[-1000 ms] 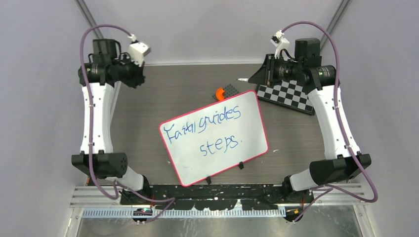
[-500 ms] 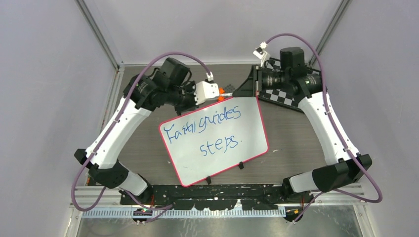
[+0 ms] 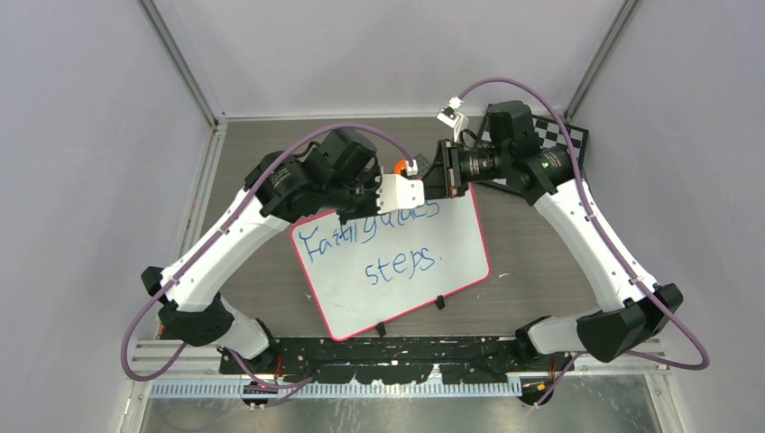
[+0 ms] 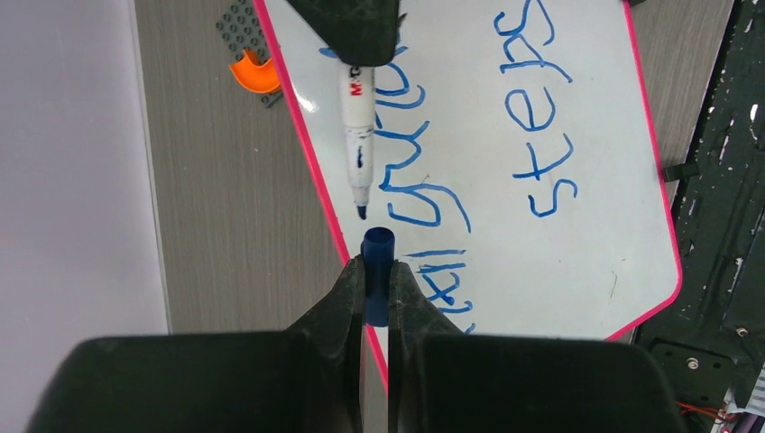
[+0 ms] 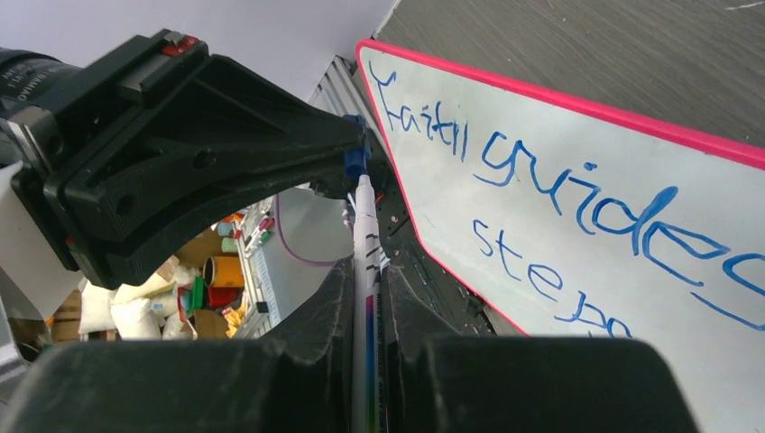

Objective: Write a sentence on the whiteboard
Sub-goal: Close the whiteboard marker at the center of the board.

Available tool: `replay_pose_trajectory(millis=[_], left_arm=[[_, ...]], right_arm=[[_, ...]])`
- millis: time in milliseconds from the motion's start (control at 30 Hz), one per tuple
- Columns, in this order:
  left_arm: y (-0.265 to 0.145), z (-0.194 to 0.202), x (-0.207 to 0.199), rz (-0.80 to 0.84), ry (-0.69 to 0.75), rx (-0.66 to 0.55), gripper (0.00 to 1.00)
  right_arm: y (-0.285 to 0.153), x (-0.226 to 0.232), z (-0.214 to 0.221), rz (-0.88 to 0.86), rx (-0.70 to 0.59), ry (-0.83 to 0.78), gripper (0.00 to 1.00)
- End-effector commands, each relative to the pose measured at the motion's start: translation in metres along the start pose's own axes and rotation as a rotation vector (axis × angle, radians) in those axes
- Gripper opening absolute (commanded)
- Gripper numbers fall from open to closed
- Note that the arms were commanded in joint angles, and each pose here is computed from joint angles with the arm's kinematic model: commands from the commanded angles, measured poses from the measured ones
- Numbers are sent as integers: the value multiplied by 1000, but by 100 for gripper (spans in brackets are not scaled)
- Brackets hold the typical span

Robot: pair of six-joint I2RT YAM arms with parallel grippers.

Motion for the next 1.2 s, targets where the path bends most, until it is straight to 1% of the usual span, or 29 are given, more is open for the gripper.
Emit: replay_pose_trajectory(millis=[0, 600, 1167], left_arm=[[-8, -11, 9, -55, 10, -51, 0], [-2, -13, 5, -44, 14, -33, 0], [-4, -23, 1, -21, 8, -67, 0]], right_arm=[[-7, 11, -3, -6, -37, -45, 0], [-7, 21, -4, -43, -35, -51, 0], [1, 15, -1, -26, -15, -51, 0]])
Point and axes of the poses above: each gripper's point midway between its finger pads, its own y axis out along the fingers, its own x axis along the line the jaws close on, z = x × y, the point moved 4 cm from there along -y, back along the fingers, and after that the axes turned 9 degrees about -y, right-handed, at the moved point
